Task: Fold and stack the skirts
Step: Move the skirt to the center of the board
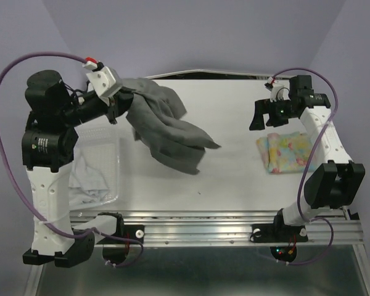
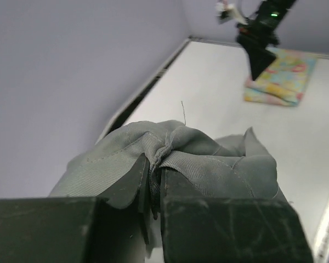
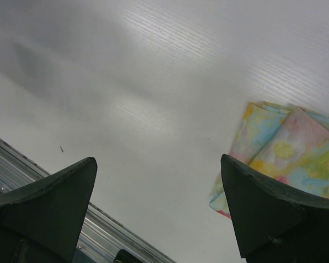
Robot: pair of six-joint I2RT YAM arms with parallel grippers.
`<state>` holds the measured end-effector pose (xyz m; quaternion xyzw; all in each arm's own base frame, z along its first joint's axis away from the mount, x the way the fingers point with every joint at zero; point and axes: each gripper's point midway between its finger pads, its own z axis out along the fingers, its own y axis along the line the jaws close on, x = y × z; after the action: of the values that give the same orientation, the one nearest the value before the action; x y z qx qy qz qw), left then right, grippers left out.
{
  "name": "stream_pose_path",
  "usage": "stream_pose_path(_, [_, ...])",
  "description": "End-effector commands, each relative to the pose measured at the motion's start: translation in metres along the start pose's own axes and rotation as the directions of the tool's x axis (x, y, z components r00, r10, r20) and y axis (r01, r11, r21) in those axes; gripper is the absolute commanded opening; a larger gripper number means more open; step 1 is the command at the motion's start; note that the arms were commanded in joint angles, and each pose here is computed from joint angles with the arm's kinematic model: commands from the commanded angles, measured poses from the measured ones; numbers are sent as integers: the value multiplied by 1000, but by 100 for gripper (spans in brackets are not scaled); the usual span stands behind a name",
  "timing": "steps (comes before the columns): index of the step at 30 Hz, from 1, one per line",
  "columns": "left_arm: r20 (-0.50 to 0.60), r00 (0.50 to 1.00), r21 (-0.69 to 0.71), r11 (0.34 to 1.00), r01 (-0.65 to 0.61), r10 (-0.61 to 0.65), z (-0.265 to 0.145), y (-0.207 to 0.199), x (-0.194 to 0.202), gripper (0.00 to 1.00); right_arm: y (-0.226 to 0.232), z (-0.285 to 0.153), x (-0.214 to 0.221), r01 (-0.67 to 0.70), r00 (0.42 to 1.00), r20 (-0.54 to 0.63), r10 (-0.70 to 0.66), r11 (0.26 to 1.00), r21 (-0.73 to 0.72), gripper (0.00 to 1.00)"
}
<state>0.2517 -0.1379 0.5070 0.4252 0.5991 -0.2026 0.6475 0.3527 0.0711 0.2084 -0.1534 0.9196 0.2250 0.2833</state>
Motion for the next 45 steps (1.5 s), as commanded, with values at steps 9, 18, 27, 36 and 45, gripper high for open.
stream_pose_path(9, [-247, 899, 286, 859, 424, -361, 96, -102, 152, 0, 31, -16, 12, 69, 998, 2, -70, 989, -132, 95])
stream_pose_path(18, [-71, 911, 20, 912, 409, -407, 66, -81, 112, 0, 33, -20, 13, 57, 998, -6, -58, 990, -132, 94])
stream_pose_path(27, [-27, 936, -178, 923, 341, -351, -10, -64, 53, 0, 37, -14, 10, 69, 998, 13, -68, 981, -179, 93])
stream_pose_path(36, [-50, 945, -73, 945, 318, -322, 14, -63, 41, 0, 38, 2, 5, 83, 996, -7, -88, 958, -275, 93])
stream_pose_path(45, [-316, 893, 74, 930, 360, -321, 203, -127, 141, 12, 19, 40, 26, -9, 994, -108, -24, 954, -300, 92])
